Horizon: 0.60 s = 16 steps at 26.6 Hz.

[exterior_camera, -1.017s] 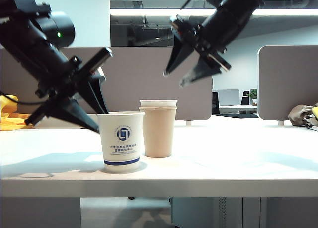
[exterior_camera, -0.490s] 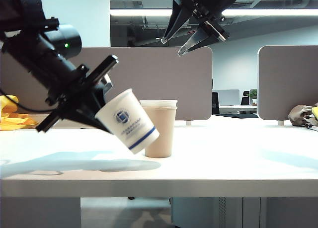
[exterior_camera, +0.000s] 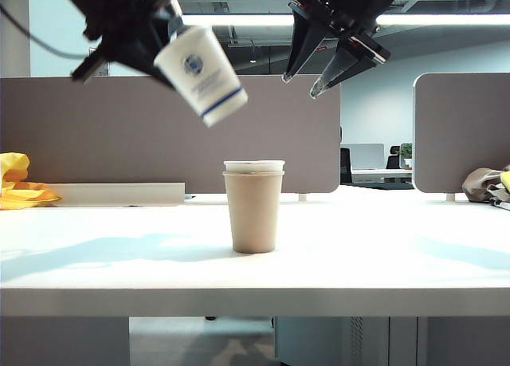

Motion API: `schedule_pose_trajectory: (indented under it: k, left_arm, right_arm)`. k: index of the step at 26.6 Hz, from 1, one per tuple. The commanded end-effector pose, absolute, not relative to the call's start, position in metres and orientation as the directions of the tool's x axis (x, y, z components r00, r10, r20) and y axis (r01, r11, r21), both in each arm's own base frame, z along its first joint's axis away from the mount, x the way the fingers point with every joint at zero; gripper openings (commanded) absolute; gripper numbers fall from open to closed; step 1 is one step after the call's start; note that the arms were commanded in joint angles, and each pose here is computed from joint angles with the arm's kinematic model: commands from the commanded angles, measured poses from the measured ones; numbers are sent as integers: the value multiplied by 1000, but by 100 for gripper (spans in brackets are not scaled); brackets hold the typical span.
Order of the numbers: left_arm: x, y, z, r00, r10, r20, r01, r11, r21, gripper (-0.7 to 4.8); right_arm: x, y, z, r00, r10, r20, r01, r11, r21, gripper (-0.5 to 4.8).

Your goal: Pick up all the paper cups on the table one by one and stack them together.

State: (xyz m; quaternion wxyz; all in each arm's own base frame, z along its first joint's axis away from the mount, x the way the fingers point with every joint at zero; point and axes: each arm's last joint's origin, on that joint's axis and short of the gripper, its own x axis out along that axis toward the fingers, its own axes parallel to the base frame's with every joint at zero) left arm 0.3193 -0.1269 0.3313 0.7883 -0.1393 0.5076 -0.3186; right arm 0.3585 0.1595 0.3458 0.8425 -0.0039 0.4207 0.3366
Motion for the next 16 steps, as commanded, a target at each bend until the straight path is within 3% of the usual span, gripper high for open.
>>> schedule_pose_trajectory:
  k: [1, 9, 16]
  left_arm:
    - [322, -129, 343, 331, -665, -670, 381, 743, -550, -6]
    - [351, -150, 303, 267, -678, -684, 371, 728, -577, -6]
    - [363, -164, 304, 296, -669, -682, 393, 736, -551, -6]
  right_arm:
    - [355, 157, 355, 442, 567, -695, -576, 774, 265, 241]
    - [345, 153, 366, 451, 564, -692, -575, 777, 258, 241]
    - [336, 148, 379, 476, 569, -671, -580, 776, 247, 241]
